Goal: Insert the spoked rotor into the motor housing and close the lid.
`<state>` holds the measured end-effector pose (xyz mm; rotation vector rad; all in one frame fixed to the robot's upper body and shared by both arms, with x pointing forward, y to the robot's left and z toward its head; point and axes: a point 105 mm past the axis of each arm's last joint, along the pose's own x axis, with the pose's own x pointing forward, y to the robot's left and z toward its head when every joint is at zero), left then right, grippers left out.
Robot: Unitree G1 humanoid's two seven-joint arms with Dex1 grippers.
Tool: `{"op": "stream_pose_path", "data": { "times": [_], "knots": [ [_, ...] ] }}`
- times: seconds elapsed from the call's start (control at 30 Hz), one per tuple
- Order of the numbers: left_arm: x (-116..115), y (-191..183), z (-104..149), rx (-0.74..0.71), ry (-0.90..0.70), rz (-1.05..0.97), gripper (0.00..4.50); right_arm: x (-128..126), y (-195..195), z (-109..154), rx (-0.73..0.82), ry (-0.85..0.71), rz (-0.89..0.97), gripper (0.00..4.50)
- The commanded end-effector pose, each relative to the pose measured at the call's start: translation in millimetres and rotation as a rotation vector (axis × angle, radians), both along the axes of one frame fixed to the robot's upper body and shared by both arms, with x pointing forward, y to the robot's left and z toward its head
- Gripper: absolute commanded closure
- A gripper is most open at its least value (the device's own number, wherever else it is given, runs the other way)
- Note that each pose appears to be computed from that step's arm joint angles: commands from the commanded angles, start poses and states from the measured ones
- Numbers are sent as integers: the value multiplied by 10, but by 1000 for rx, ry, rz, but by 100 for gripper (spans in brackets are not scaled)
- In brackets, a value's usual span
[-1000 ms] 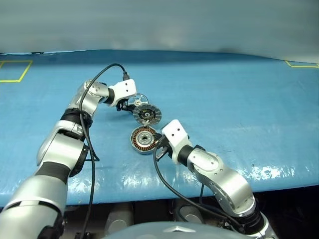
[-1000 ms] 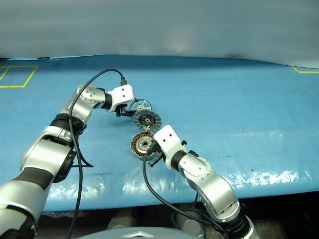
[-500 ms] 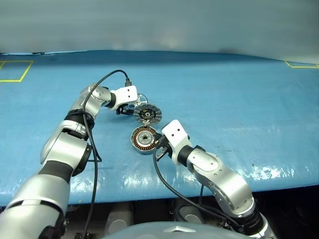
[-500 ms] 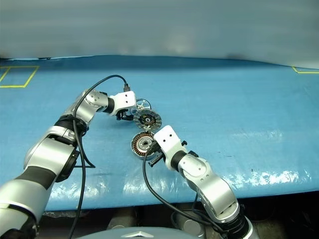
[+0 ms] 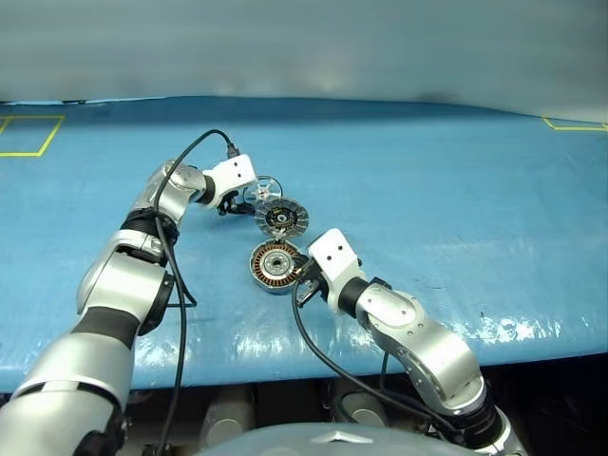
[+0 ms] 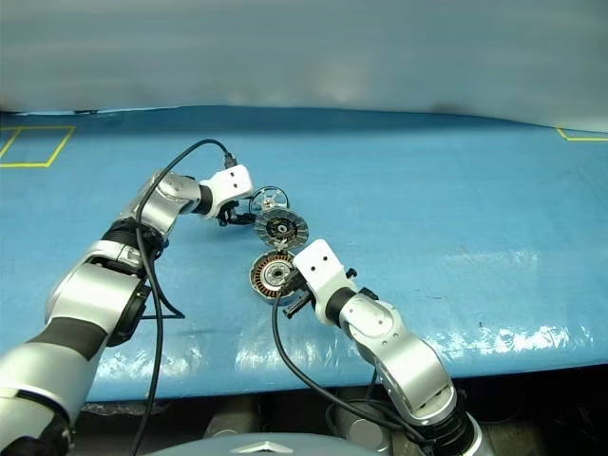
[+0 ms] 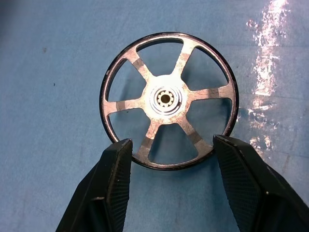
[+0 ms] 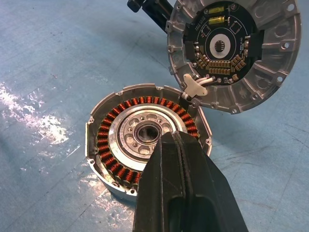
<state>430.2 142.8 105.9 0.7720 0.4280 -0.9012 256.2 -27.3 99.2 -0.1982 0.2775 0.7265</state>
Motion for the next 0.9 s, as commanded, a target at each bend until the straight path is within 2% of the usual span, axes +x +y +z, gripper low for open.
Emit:
{"op": "stream_pose_path", "data": {
  "times": [0.03, 0.13, 0.23, 0.9],
  "knots": [
    [34, -118, 162, -112, -8, 1, 162, -3, 28, 85, 18, -35, 11, 450],
    [17, -198, 231, -167, 11, -23, 162, -3, 22, 78, 15, -33, 8, 450],
    [31, -205, 260, -164, 13, -16, 162, -6, 13, 65, 11, -30, 2, 450],
    [70, -226, -18, -68, -1, 67, 162, 2, -6, 50, 9, -26, -11, 450]
  ]
}}
